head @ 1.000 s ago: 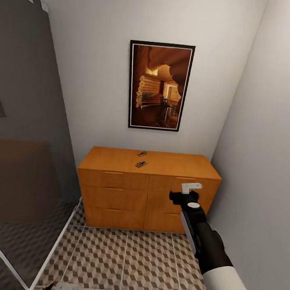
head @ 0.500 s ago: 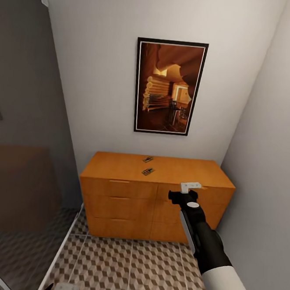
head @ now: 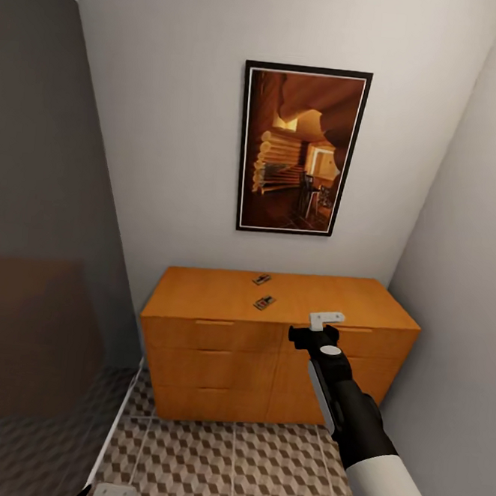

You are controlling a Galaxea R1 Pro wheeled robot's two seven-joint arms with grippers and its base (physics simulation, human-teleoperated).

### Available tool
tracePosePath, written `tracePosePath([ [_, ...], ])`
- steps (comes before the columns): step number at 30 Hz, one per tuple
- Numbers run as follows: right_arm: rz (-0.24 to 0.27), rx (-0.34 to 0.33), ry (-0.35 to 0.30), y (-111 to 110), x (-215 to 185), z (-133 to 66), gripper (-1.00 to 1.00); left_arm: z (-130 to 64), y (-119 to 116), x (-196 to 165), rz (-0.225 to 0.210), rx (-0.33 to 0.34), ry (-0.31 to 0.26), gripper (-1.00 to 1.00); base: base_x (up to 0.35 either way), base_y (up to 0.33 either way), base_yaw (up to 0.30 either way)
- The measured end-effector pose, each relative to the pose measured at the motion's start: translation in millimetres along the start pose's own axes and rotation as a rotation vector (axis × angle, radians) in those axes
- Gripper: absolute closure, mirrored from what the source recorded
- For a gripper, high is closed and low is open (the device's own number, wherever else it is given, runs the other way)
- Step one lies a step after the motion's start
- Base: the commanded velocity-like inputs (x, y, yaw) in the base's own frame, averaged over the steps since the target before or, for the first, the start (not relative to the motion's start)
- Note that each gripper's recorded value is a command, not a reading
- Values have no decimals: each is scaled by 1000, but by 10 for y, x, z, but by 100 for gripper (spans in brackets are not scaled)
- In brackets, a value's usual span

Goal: Take the four mousetraps from the cabinet in the bathroom and place them on the bathroom floor. Make sure all four end up on the same floor surface, and ensure that at least two of them are either under or directly next to the same bathroom sink.

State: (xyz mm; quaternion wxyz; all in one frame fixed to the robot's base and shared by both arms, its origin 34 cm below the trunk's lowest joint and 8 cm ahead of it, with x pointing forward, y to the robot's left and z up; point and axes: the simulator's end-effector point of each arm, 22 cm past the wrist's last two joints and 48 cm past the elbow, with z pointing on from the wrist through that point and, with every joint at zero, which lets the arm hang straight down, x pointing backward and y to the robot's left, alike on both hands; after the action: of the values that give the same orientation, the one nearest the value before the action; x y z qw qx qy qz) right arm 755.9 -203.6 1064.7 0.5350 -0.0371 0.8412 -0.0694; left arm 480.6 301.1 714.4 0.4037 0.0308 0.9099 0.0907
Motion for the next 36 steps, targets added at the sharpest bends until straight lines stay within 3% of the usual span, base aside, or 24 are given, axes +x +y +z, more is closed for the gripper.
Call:
tracePosePath([
  [17,0,1,-6,2,-13,1,-100,1,-2,1,0,1,0,-100,29,113,-104],
  [36,0,2,-8,-2,-18,-3,-100,-2,-3,0,0,2,0,-100,205,199,0],
])
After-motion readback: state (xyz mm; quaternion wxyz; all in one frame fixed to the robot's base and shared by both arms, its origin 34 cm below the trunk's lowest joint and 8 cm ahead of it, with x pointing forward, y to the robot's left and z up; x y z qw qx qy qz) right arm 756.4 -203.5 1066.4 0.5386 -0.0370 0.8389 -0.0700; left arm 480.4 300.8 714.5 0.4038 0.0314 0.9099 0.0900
